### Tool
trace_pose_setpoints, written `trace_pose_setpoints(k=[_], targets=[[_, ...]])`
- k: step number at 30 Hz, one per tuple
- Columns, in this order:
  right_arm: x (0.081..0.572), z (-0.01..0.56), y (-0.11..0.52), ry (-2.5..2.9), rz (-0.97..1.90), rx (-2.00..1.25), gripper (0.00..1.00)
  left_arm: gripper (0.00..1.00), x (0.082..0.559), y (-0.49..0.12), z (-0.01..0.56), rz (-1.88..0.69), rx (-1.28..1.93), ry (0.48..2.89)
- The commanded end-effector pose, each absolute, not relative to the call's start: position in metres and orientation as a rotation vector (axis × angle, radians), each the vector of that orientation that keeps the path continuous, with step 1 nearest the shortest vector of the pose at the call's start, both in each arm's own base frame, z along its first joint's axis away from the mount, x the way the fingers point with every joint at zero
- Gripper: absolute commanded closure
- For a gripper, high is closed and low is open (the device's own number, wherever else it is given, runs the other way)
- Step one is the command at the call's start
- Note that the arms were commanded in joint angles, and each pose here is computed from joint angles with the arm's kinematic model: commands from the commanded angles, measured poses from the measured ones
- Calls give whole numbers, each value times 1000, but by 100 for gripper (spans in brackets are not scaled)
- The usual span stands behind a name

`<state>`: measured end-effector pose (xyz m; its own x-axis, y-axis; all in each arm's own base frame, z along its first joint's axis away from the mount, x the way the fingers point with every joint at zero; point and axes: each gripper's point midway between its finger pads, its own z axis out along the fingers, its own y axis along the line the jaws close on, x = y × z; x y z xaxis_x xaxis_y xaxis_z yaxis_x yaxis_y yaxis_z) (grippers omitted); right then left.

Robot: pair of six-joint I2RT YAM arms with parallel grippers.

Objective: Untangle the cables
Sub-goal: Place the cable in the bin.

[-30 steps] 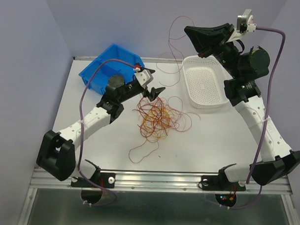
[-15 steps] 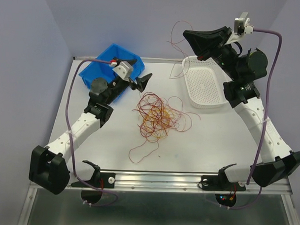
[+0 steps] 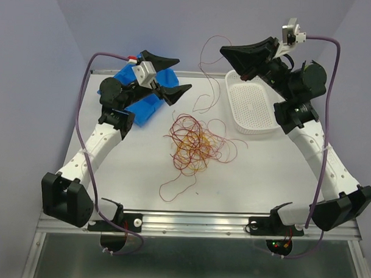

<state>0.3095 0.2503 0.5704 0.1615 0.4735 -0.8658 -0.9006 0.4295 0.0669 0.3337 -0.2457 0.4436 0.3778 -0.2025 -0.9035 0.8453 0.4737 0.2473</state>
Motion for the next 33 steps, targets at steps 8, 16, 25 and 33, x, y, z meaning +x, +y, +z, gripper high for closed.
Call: trace_pose_setpoints(k=[8,16,25,33], targets=[[295,556,279,979,1148,-601,100,1,301,-280,475,-927,1029,772],[293,548,290,987,1167,-624,99,42,306,-296,479,-976,1018,815],[303,523,273,1047,1085,-503,35,100,369,-278,466,-785,858,1043],[308,467,221,1140,918,-225,6,100,500,-169,392,-510,629,1441]])
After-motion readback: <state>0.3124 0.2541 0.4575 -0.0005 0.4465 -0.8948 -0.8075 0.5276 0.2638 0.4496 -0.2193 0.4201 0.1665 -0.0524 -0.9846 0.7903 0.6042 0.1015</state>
